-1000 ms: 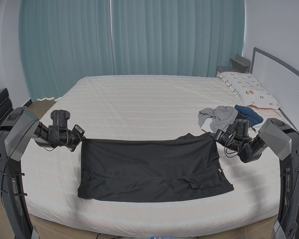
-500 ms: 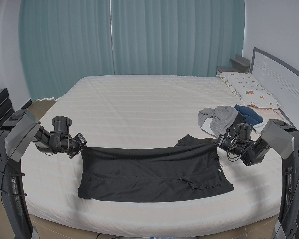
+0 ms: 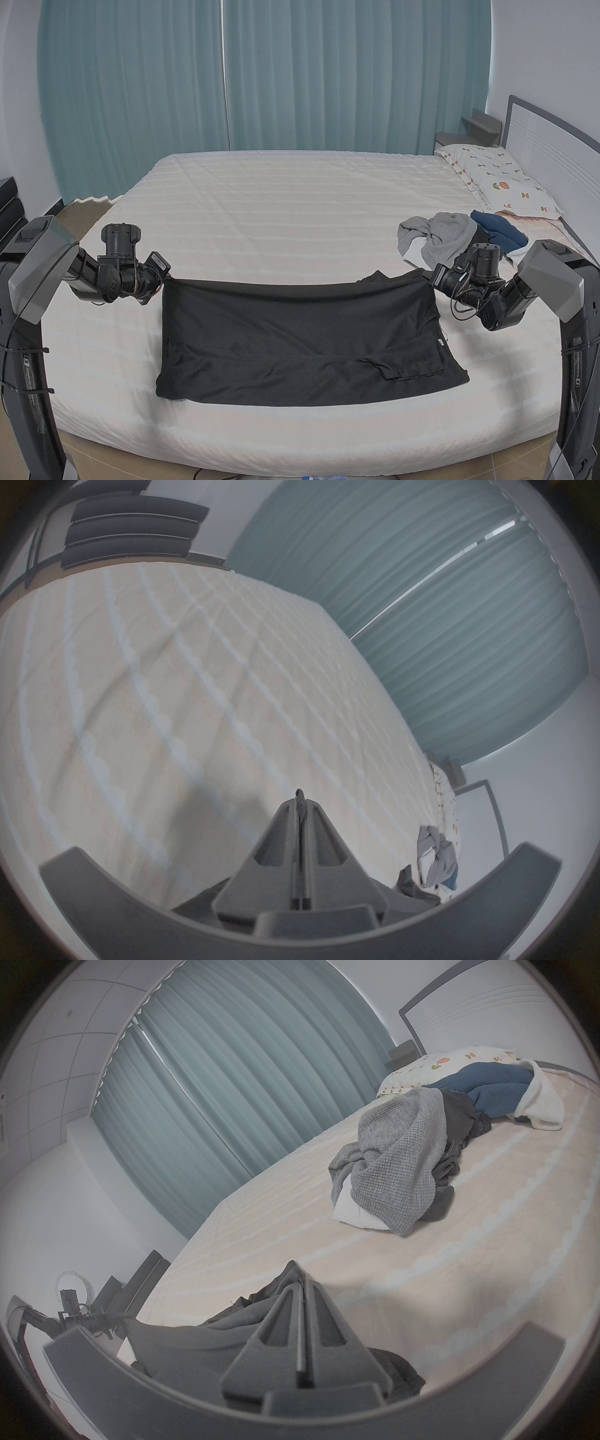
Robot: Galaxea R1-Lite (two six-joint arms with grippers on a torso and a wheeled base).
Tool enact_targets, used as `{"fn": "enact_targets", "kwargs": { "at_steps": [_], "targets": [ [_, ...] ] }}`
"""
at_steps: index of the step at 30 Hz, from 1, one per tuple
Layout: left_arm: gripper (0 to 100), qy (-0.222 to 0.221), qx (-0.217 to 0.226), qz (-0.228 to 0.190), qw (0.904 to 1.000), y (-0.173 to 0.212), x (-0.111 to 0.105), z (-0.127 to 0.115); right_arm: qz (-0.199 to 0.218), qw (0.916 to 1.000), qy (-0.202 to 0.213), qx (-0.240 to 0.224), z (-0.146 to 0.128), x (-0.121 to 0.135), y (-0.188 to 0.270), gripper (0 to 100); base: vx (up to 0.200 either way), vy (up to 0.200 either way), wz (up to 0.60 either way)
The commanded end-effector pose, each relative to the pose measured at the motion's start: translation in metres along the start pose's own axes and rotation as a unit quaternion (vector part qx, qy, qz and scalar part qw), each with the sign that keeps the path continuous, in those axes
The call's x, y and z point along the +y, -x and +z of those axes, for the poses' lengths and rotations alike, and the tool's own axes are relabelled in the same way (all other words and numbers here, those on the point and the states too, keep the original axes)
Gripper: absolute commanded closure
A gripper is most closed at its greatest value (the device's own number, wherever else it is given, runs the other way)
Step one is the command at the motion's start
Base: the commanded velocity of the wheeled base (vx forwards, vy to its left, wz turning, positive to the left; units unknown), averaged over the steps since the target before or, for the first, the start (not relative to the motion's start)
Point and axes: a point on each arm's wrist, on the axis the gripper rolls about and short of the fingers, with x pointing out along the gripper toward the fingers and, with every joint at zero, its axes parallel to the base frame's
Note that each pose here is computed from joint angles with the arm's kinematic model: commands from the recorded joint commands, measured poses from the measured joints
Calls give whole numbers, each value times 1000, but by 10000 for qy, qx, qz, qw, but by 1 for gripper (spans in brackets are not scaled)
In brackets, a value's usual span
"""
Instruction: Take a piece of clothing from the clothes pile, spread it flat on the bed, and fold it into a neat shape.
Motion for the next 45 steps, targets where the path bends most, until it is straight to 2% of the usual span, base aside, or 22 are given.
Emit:
{"fn": "enact_targets", "kwargs": {
  "at_steps": [1,10,14,20,32,40,45],
  "targets": [
    [100,83,-119,-50,9999,-1,0,5,-35,9999,-11,103,-15,-6,-11,100,0,0,0],
    [100,67,-68,-5,10000,-8,5,2,-72,9999,32,-125,-17,-10,-21,100,0,0,0],
    [100,84,2,75,9999,-9,9,-1,-159,9999,-13,-4,-21,-12,-15,100,0,0,0],
    [100,132,10,99,9999,-6,14,3,-138,9999,-34,-4,-12,-10,-6,100,0,0,0],
    [100,-128,242,289,9992,11,25,-12,88,9995,-79,283,-10,-1,28,100,0,0,0],
    [100,-232,427,291,9984,25,27,-19,66,9992,-87,384,-25,-14,48,100,0,0,0],
    [100,-596,689,512,9945,33,41,-33,115,9981,-48,602,-43,-23,68,100,0,0,0]
  ]
}}
